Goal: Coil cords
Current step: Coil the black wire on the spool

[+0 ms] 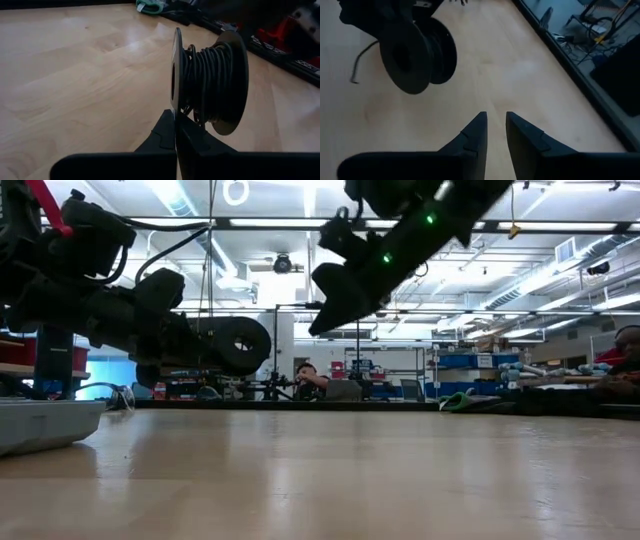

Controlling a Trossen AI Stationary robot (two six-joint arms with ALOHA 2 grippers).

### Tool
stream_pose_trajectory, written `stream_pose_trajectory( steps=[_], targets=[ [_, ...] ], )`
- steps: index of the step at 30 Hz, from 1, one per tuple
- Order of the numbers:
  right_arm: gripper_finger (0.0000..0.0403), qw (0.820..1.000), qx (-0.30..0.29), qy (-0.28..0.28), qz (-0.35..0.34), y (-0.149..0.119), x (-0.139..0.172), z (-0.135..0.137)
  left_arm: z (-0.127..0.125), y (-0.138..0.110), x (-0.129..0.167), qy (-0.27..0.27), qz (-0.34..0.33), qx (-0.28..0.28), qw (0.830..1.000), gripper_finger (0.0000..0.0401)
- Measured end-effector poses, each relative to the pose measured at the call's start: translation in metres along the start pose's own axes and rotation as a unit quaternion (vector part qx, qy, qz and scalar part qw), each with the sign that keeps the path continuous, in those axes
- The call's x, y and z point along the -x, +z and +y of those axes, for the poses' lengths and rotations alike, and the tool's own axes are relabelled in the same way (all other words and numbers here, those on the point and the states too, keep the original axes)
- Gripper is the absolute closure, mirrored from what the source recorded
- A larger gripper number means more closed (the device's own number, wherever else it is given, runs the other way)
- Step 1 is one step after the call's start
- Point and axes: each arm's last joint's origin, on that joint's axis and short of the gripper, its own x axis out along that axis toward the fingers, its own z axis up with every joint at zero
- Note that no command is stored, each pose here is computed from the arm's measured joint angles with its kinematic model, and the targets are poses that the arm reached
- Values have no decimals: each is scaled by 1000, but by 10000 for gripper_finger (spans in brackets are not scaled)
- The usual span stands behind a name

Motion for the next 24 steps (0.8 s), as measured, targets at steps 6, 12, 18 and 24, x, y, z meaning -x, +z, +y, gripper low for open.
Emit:
stream_pose_trajectory(
  steps=[6,12,18,24],
  targets=[
    [336,995,-58,40,-75,-31,-2,4,-1,0,0,-14,8,0,1000,401],
    [333,979,-106,104,-137,-49,2,4,-2,-1,0,-26,15,1,1000,401],
    [333,980,-104,107,-135,-51,3,5,-3,-1,0,-47,29,2,998,401],
    [334,978,-107,122,-133,-51,1,3,-1,-4,-1,-63,63,36,995,401]
  ],
)
